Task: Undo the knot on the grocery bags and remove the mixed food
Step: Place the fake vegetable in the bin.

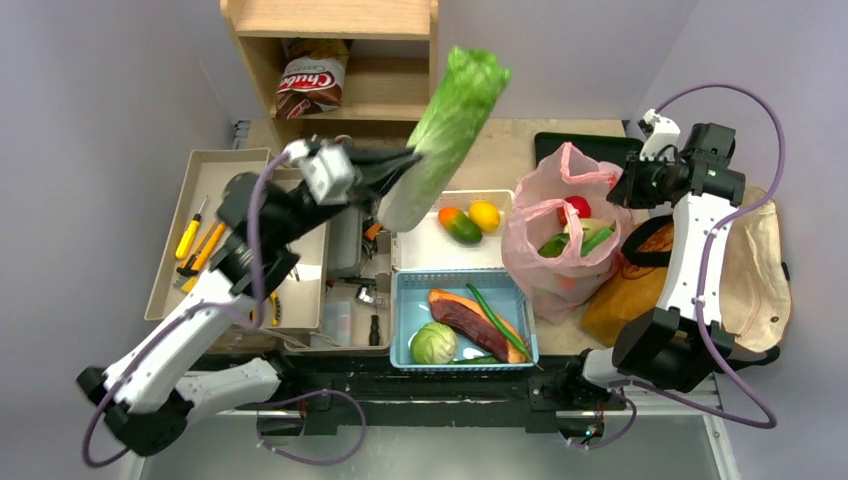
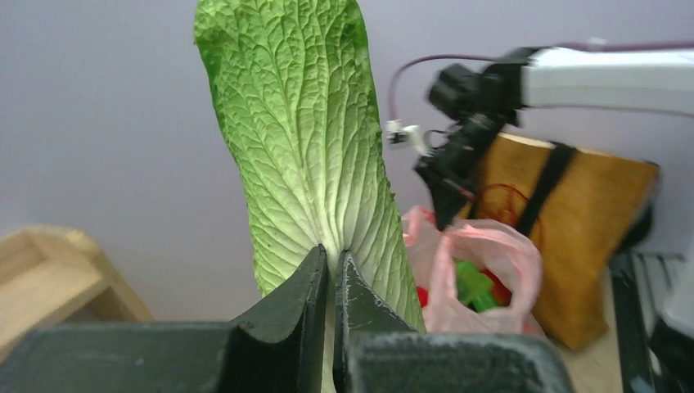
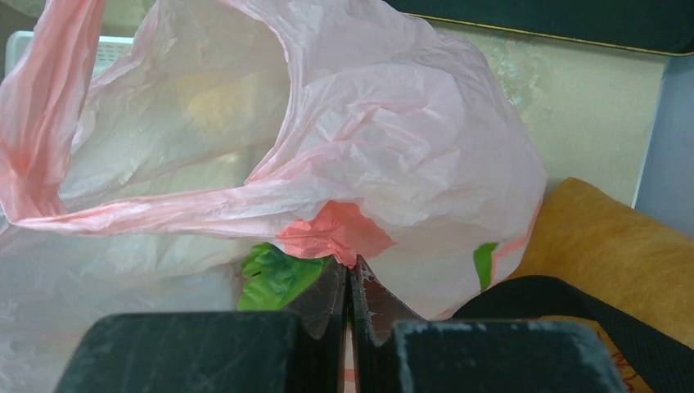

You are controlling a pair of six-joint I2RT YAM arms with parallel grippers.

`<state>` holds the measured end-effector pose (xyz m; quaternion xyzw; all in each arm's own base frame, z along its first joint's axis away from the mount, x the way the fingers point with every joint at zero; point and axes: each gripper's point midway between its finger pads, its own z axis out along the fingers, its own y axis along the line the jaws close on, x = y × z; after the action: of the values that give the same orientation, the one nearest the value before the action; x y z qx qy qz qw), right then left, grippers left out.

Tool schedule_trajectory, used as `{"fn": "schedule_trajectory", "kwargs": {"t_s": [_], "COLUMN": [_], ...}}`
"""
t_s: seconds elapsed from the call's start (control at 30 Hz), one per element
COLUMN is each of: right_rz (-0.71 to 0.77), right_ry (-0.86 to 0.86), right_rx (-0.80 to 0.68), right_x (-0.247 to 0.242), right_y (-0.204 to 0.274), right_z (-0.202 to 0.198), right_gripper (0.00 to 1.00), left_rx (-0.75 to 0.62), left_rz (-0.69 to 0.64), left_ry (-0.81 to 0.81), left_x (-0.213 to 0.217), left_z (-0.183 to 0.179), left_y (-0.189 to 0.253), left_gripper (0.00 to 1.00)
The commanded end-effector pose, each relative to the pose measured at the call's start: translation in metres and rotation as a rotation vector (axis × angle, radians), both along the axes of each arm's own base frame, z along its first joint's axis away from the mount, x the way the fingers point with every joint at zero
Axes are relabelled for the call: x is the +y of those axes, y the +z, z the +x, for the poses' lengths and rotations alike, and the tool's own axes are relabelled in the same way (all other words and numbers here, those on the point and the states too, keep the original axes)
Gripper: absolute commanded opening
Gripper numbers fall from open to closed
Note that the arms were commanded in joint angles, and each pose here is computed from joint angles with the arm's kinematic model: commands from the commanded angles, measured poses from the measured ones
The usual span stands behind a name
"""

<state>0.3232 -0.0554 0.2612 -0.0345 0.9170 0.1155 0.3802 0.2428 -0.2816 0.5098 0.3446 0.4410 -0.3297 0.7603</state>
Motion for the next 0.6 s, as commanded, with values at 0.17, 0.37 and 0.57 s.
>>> {"fn": "schedule_trajectory", "kwargs": {"t_s": [0.17, 0.37, 0.57], "right_rz": [0.018, 0.018, 0.035], "right_ry": [-0.045, -0.049, -0.032], "right_rx": [-0.057, -0.068, -0.087], "right_x": [-0.004, -0.004, 0.002], "right_y": [0.021, 0.026, 0.034], "right_z": [0.011, 0.011, 0.011], "right_gripper": [0.00, 0.00, 0.00], "left_rx": [-0.243, -0.314, -0.211], "left_rz": [0.452, 0.625, 0.833], "left_ry": [-0.553, -0.780, -0.828], "left_x": [-0.031, -0.078, -0.113], "left_z": [-0.110, -0.144, -0.131], "left_y": [-0.118, -0.195, -0.282], "left_gripper": [0.00, 0.00, 0.00]}}
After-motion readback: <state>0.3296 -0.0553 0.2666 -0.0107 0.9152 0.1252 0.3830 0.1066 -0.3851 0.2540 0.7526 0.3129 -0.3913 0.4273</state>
